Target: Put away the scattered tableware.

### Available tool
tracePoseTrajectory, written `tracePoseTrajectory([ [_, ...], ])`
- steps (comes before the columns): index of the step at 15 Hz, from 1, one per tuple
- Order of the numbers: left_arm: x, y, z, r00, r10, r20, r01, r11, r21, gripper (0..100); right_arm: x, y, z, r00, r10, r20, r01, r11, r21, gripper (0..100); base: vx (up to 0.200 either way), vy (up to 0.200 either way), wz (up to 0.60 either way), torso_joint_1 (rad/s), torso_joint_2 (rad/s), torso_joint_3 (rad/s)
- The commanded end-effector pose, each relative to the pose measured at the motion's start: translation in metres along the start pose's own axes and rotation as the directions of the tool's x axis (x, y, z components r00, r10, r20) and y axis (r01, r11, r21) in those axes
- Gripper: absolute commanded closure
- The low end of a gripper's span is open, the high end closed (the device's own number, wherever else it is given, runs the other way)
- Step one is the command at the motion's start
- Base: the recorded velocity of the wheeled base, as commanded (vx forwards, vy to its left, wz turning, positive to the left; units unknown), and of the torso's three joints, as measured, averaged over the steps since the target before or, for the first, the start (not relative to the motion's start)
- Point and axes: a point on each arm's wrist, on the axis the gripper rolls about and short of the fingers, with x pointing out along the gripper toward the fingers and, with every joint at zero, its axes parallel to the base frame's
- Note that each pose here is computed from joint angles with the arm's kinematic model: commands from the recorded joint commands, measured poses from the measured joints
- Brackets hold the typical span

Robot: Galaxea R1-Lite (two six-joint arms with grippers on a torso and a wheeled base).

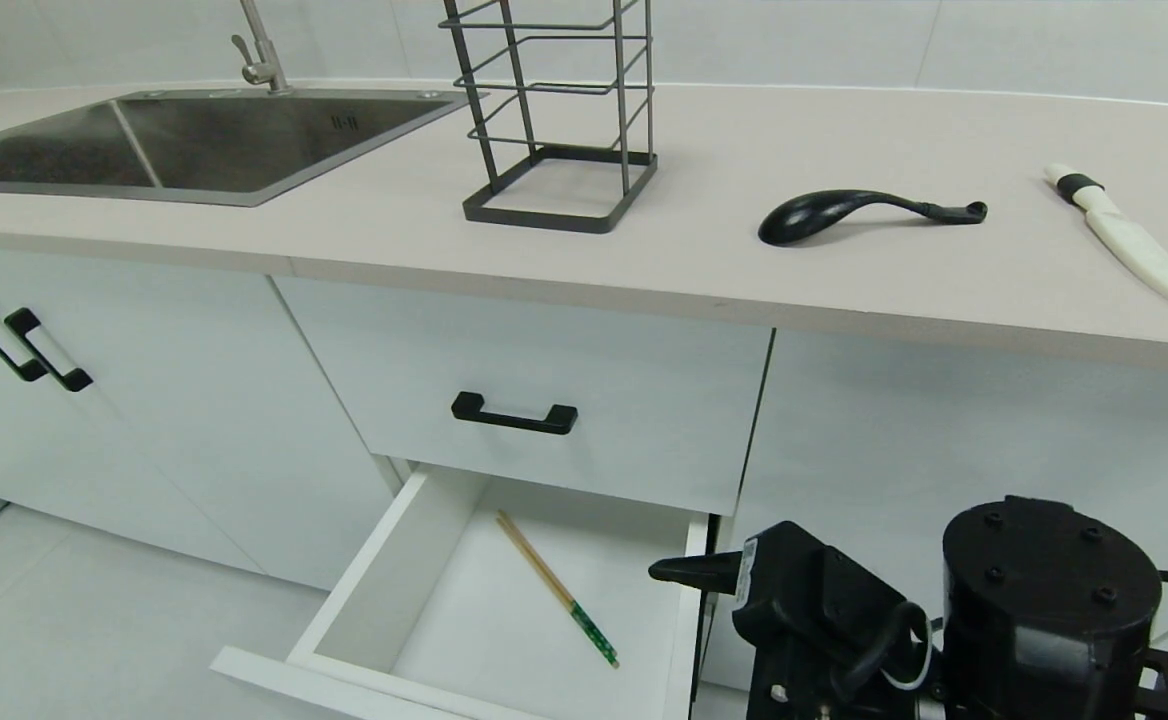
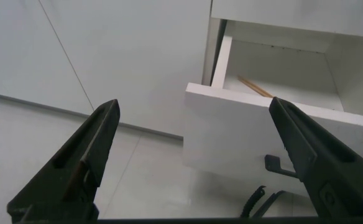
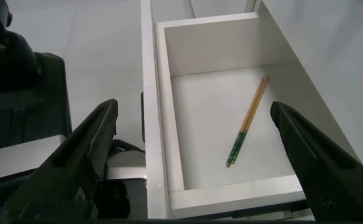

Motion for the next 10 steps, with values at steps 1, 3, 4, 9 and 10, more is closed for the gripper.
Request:
tracePoseTrajectory([
  [1, 0.000, 0.000, 0.000, 1.000, 0.001, -0.001, -0.001, 1.000, -0.001, 0, 0.002, 0.002, 0.009, 1.000, 0.011, 0.018, -0.011, 1.000, -0.006, 0, 0.000, 0.000, 0.00, 0.159, -0.18, -0.017],
  [3, 0.000, 0.000, 0.000, 1.000, 0.001, -0.001, -0.001, 1.000, -0.001, 0, 0.004, 0.004, 0.016, 1.000, 0.026, 0.007, -0.026, 1.000, -0.007, 0, 0.000, 0.000, 0.00, 0.220, -0.06, -0.063],
  [4, 0.000, 0.000, 0.000, 1.000, 0.001, -0.001, -0.001, 1.000, -0.001, 0, 0.005, 0.004, 0.019, 1.000, 0.029, -0.002, -0.029, 1.000, -0.006, 0, 0.000, 0.000, 0.00, 0.256, -0.09, -0.193],
  [9, 0.000, 0.000, 0.000, 1.000, 0.001, -0.001, -0.001, 1.000, -0.001, 0, 0.008, 0.007, 0.034, 0.998, 0.056, -0.036, -0.057, 0.998, -0.004, 0, 0.000, 0.000, 0.00, 0.215, -0.54, -0.211],
  [10, 0.000, 0.000, 0.000, 1.000, 0.001, -0.001, -0.001, 1.000, -0.001, 0, 0.008, 0.007, 0.036, 0.998, 0.055, -0.044, -0.055, 0.998, -0.003, 0, 0.000, 0.000, 0.00, 0.198, -0.50, -0.193],
])
